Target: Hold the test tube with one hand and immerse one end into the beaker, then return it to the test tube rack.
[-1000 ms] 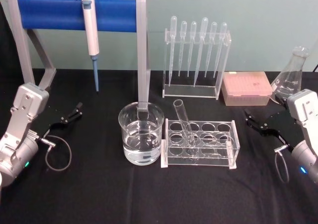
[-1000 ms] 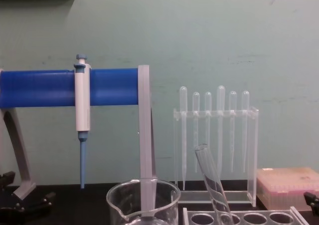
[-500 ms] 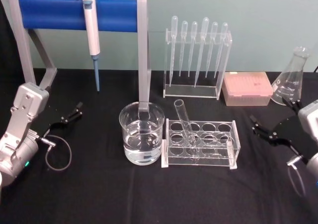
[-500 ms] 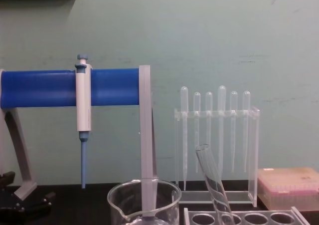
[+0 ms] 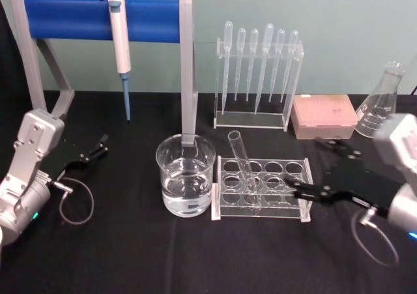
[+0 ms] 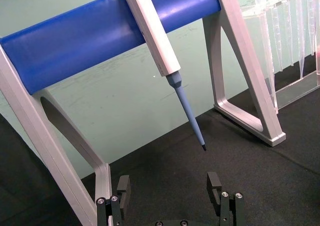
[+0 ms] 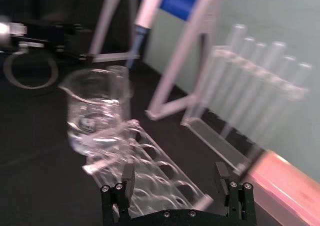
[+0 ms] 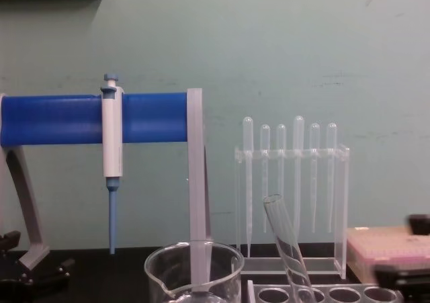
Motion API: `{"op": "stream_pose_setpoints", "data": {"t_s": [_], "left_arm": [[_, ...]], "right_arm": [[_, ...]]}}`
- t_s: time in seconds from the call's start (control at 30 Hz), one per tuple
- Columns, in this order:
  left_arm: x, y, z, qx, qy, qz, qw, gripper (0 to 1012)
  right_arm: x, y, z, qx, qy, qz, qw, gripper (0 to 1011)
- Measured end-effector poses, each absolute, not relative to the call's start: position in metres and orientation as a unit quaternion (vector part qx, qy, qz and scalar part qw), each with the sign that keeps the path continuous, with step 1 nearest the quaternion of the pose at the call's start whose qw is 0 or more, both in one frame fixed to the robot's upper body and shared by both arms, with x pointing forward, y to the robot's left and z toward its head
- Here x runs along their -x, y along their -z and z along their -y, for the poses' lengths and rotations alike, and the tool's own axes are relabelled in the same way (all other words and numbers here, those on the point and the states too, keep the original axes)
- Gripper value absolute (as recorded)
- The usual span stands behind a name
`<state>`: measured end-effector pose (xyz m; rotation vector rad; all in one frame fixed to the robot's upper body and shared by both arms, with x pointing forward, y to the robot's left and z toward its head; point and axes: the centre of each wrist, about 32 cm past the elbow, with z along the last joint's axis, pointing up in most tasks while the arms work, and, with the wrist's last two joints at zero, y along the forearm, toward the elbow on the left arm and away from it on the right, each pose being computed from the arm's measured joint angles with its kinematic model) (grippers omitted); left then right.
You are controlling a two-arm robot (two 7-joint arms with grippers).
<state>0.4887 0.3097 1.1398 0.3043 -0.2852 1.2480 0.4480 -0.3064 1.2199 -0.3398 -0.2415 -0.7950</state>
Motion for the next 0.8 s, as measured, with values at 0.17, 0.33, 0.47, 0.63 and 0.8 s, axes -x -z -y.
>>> {"op": "stream_pose_setpoints", "data": {"t_s": [0.17,0.33,0.47,0.63,0.8], "left_arm": [[-0.489,-1.14,-0.31,-0.141,-0.58,0.132,0.791,1000],[-0.489,-1.14,-0.31,-0.141,-0.58,0.132,0.791,1000],[-0.489,-1.14,-0.31,-0.141,-0.58,0.132,0.791,1000],[-0.489,-1.14,-0.31,-0.141,-0.58,0.132,0.791,1000],[-0.489,-1.14,-0.31,-0.141,-0.58,0.132,0.791,1000]], "right_arm": [[-0.47,-1.227,0.292,0.178,0.332,0.11,0.92,1003],[-0.491,-1.232,0.279,0.189,0.302,0.11,0.928,1002],[-0.507,-1.232,0.268,0.187,0.292,0.105,0.932,1002],[-0.515,-1.227,0.259,0.172,0.286,0.098,0.938,1002],[-0.518,-1.224,0.251,0.163,0.279,0.094,0.942,1002]]}}
